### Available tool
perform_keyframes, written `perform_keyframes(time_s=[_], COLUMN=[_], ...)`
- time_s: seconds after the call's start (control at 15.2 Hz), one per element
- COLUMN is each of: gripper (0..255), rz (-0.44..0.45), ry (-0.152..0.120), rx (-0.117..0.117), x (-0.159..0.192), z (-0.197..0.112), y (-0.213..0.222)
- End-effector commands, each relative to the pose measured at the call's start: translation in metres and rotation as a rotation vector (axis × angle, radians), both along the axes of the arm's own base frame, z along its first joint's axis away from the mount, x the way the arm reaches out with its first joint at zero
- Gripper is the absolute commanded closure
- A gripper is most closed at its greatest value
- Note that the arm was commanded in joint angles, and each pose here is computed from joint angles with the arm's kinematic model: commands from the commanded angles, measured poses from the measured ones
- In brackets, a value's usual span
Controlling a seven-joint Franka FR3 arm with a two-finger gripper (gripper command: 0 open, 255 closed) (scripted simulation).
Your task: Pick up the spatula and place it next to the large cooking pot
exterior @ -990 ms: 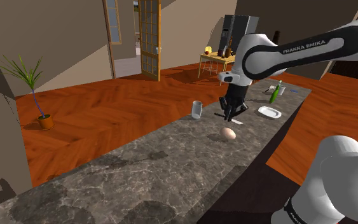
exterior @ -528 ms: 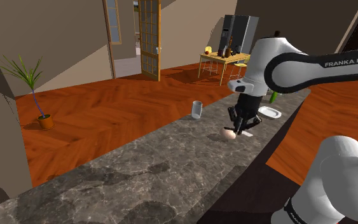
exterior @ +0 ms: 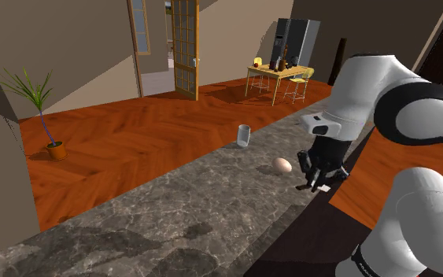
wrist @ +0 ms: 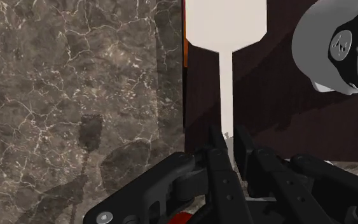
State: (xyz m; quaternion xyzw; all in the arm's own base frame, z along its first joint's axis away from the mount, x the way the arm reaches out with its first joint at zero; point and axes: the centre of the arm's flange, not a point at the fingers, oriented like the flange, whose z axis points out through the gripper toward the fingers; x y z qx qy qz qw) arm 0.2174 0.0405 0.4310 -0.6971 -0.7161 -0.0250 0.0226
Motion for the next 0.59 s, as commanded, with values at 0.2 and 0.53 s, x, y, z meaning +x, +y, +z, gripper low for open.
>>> perform_keyframes(time_s=[0.2,0.53], gripper=[255,255], rz=[-0.002,-0.002], ry=[0.005,0.005], rx=[-0.001,-0.001], x=[-0.057,-0.112], z=[0.0,0.0], y=[0.033,0.069])
